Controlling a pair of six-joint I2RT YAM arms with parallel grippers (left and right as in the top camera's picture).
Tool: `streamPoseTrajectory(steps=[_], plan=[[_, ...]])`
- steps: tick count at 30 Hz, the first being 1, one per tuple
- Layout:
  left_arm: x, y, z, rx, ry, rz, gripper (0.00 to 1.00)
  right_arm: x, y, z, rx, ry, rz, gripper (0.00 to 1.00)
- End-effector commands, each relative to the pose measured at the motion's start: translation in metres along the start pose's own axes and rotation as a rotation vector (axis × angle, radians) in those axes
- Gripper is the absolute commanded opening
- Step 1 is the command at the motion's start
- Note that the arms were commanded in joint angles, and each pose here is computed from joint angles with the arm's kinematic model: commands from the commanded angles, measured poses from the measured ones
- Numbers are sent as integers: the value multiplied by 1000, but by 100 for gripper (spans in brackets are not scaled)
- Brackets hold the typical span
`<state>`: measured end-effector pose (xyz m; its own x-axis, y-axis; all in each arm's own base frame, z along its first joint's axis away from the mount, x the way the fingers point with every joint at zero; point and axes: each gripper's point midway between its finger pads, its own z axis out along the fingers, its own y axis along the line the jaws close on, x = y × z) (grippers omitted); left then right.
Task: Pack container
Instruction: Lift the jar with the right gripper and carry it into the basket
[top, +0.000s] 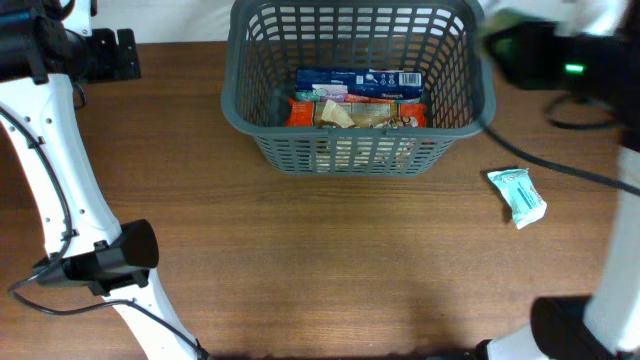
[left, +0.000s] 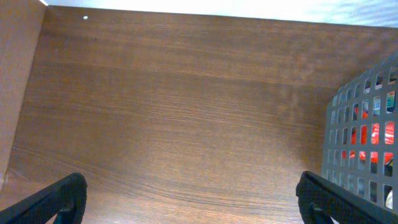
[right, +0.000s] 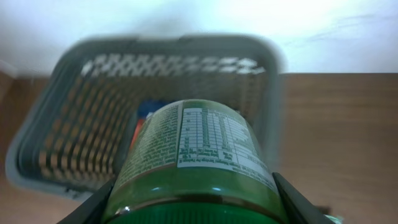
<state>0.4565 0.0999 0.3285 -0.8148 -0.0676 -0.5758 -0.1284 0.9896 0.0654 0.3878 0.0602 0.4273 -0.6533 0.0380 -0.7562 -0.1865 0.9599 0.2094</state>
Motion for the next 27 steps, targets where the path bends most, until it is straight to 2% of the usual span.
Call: streamPoseTrajectory(steps=[1,10,16,19,21,23,25,26,27], plan=[[1,2,1,-2,6,-21,99,16,19,58,12,112,-117,12],[1,2,1,-2,5,-21,99,74,1,193,85,385,-145,8],[1,2,1,-2,6,-20,99,125,-22,255,99,556,-109,4],[1,2,1,-2,6,-21,99,143,-26,270,97,612,-102,7],[1,2,1,-2,5,-21,99,145,-26,271,96,618,-102,33],[1,2,1,-2,5,-20,99,139,-25,267,96,596,-105,50],[1,2,1,-2,6,-20,99,128,-23,260,96,567,-107,80],[1,2,1,-2,6,-21,99,121,-21,253,92,547,-118,92],[1,2,1,-2,5,-21,99,113,-19,245,87,524,-137,99]])
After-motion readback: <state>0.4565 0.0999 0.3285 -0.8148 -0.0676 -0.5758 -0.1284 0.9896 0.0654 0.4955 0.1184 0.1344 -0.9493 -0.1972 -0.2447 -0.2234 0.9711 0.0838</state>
